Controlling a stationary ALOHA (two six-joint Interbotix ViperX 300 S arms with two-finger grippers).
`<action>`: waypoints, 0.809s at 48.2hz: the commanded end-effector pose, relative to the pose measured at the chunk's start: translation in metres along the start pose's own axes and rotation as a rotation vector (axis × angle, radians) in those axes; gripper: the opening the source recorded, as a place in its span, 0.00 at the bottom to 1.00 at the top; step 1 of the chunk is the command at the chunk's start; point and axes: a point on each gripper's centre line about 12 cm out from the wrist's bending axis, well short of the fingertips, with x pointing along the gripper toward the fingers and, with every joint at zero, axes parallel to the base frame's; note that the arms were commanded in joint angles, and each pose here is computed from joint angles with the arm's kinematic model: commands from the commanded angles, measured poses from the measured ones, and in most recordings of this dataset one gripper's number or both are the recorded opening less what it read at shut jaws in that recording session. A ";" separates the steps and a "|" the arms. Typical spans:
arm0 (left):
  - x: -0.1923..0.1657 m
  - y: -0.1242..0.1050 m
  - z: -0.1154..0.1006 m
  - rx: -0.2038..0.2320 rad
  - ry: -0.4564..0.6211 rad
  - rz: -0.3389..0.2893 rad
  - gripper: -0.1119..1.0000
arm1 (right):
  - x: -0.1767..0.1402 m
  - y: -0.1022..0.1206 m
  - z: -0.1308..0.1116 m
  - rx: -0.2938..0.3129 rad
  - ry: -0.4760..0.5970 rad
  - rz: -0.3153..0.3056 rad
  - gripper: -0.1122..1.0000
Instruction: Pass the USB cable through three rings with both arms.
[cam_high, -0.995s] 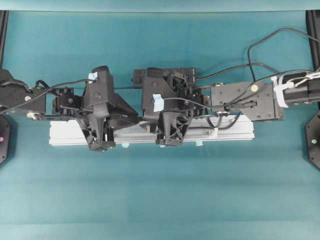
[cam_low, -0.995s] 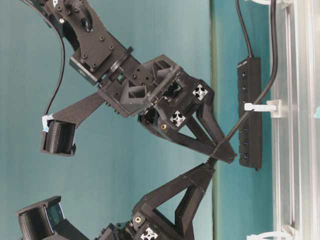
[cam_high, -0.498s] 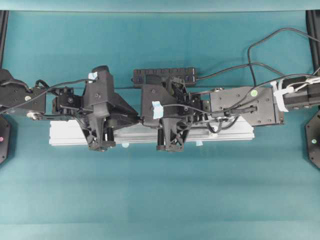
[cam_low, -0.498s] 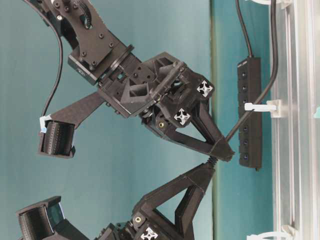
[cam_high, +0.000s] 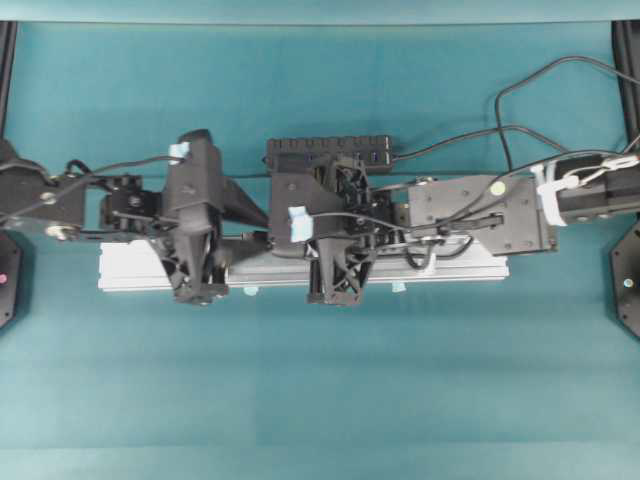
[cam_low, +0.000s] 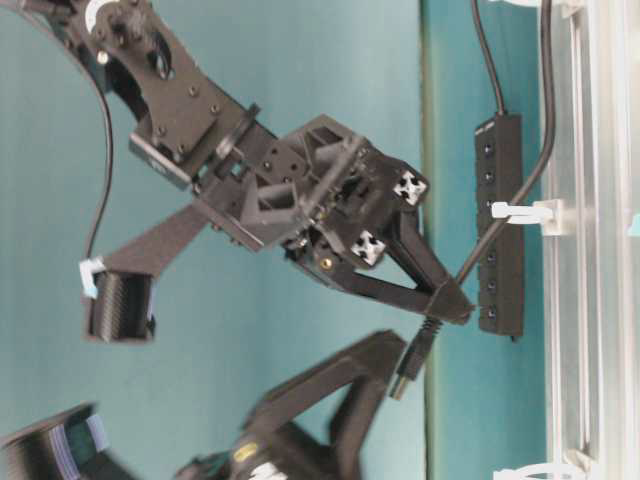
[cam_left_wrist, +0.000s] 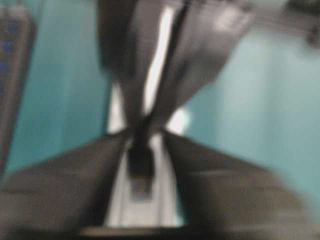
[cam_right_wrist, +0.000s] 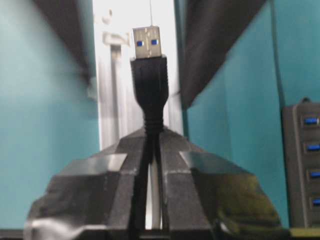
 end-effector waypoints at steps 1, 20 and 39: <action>-0.012 -0.003 0.014 0.001 -0.058 -0.009 0.83 | -0.005 0.004 0.013 -0.016 -0.010 0.002 0.02; -0.072 -0.002 0.003 -0.089 -0.134 -0.017 0.78 | 0.000 0.014 0.025 -0.035 0.075 -0.003 0.02; -0.121 0.003 -0.014 -0.164 -0.149 -0.008 0.77 | 0.021 0.026 0.004 -0.027 0.232 0.009 0.02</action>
